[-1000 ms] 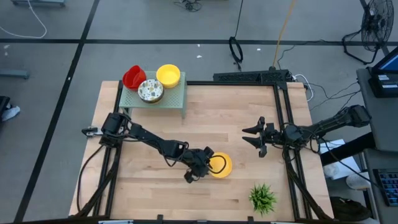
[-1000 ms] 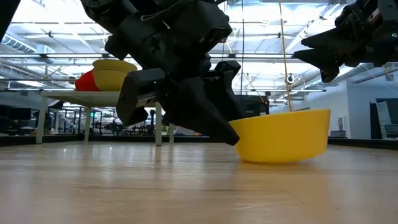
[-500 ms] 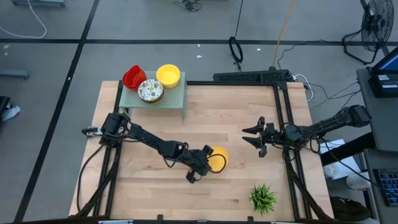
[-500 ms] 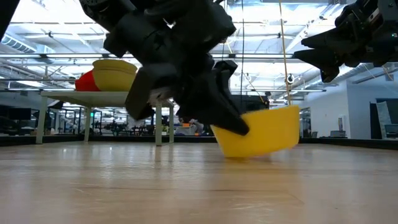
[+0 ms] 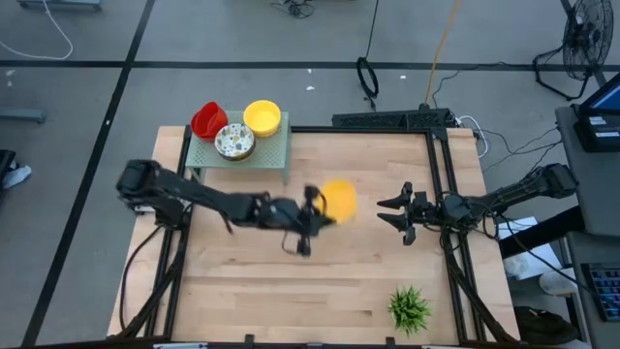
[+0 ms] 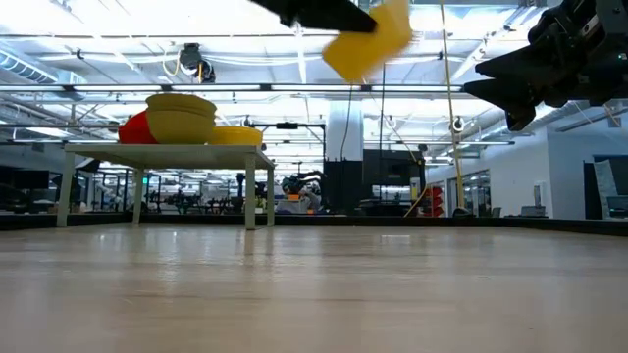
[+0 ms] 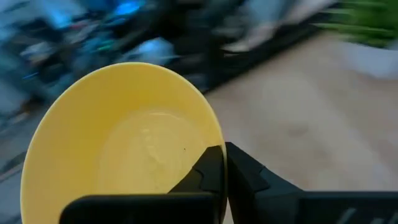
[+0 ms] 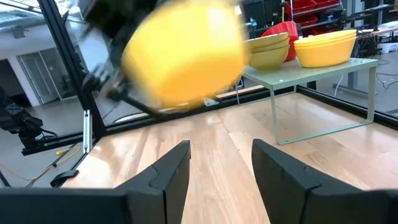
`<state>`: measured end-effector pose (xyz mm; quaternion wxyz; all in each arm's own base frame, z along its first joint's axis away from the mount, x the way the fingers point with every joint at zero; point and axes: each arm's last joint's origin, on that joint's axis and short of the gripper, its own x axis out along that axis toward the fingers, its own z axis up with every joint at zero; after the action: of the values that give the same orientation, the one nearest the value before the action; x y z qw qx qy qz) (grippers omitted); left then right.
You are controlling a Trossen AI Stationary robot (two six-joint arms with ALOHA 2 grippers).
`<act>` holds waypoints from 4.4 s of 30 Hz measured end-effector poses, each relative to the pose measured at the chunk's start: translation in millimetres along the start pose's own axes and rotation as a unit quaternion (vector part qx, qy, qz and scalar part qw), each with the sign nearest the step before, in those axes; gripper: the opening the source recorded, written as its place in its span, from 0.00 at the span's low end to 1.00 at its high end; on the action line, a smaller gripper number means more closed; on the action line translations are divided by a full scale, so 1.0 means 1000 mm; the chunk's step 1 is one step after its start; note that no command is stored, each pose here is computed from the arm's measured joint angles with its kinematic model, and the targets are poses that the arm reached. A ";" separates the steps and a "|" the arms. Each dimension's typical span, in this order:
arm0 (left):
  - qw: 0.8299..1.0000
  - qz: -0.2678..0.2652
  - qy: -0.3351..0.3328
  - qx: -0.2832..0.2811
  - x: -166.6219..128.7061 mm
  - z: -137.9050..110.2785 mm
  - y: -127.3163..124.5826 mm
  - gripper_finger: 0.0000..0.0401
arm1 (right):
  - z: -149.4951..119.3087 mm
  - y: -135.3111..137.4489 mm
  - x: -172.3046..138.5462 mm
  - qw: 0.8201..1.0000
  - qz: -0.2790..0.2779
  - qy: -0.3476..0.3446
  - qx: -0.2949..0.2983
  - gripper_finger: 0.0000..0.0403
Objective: Pick & Place Mini bowls
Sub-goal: Stack the yellow bowl on top of the yellow bowls on the shelf, then adjust the red bowls on the shelf
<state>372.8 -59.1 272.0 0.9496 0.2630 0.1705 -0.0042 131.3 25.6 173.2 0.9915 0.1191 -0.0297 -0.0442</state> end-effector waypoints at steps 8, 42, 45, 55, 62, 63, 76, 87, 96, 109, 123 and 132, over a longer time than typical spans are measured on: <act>0.976 0.202 0.065 -0.053 -0.057 -0.002 0.090 0.03 | 0.000 0.000 0.000 1.000 0.000 0.000 0.000 0.40; 0.882 0.259 0.278 -0.279 -0.109 -0.114 0.192 0.04 | 0.000 0.000 0.000 1.000 0.000 0.000 0.000 0.40; 0.883 0.257 0.284 -0.272 -0.109 -0.115 0.192 0.01 | 0.000 0.000 0.000 1.000 0.000 0.000 0.000 0.40; 0.871 0.272 0.295 -0.281 -0.116 -0.124 0.200 0.06 | 0.000 0.000 0.000 1.000 0.000 0.000 0.000 0.40; 0.867 0.277 0.300 -0.285 -0.118 -0.127 0.203 0.02 | 0.000 0.000 0.000 1.000 0.000 0.000 0.000 0.40; 0.867 0.277 0.300 -0.285 -0.118 -0.127 0.203 0.03 | 0.000 0.000 0.000 1.000 0.000 0.000 0.000 0.40; 0.867 0.277 0.299 -0.285 -0.118 -0.127 0.203 0.12 | 0.000 0.000 0.000 1.000 0.000 0.000 0.000 0.40; 0.867 0.280 0.296 -0.286 -0.118 -0.126 0.203 0.28 | 0.000 0.000 0.000 1.000 0.000 0.000 0.000 0.40; 0.887 0.290 0.238 -0.269 -0.121 -0.104 0.201 0.47 | 0.000 0.000 0.000 1.000 0.000 0.000 0.000 0.40; 0.801 0.453 0.331 -0.208 -0.184 -0.077 0.176 0.37 | 0.000 0.000 0.000 1.000 0.000 0.000 0.000 0.40; 0.737 0.448 0.445 -0.241 -0.194 -0.104 0.166 0.30 | 0.000 0.000 0.000 1.000 0.000 0.000 0.000 0.40; 0.718 0.439 0.481 -0.246 -0.184 -0.120 0.173 0.30 | 0.000 0.000 0.000 1.000 0.000 0.000 0.000 0.40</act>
<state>177.5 135.6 321.7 0.6667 0.0320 0.4644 0.5821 131.3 25.6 173.2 0.9914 0.1191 -0.0298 -0.0444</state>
